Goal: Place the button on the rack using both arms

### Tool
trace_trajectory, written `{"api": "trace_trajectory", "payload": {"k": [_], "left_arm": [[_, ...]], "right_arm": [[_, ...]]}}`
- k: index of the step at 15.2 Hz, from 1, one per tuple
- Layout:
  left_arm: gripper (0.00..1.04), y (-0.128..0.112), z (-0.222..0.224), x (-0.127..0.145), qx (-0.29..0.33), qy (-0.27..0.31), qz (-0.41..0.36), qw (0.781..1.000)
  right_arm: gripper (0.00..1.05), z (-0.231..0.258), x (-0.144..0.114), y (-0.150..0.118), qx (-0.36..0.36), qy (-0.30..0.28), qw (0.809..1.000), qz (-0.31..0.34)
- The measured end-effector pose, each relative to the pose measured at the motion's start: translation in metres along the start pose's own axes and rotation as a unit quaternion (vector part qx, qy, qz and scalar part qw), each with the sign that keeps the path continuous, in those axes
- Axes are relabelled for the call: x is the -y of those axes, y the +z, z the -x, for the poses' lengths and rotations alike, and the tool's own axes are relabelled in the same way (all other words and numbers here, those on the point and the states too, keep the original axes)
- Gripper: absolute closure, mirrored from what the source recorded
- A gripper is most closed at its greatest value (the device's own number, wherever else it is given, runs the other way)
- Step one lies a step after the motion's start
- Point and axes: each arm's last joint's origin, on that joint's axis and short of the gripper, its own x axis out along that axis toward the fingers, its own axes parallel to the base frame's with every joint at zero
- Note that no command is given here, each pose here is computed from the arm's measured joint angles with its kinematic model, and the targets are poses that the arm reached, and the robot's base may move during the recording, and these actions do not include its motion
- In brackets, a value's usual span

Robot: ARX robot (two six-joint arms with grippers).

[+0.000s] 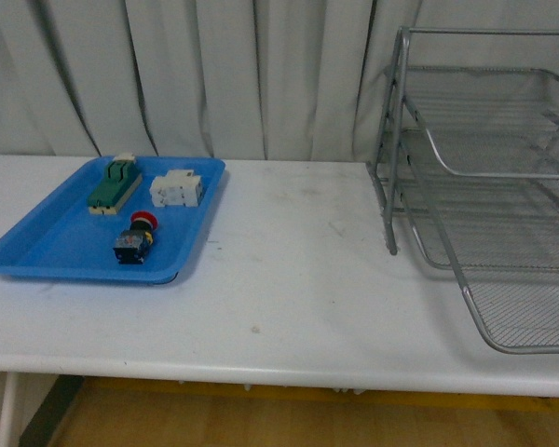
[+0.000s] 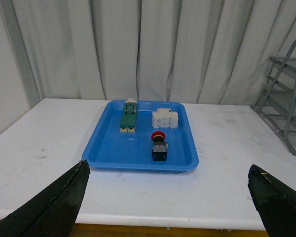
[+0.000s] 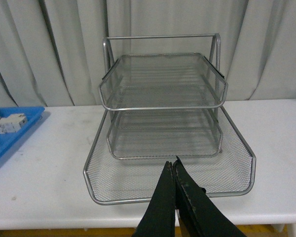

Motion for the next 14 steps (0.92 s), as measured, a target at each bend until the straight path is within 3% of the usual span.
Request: {"api": "trace_trajectory", "payload": {"k": [7,14], "left_arm": [[0.07,0.0,0.0,0.0,0.0,0.0,0.0,1.0],[0.07,0.0,0.0,0.0,0.0,0.0,0.0,1.0]], "right_arm": [[1.01,0.0,0.0,0.0,0.0,0.0,1.0,0.004],[0.13,0.0,0.0,0.0,0.0,0.0,1.0,0.004]]}}
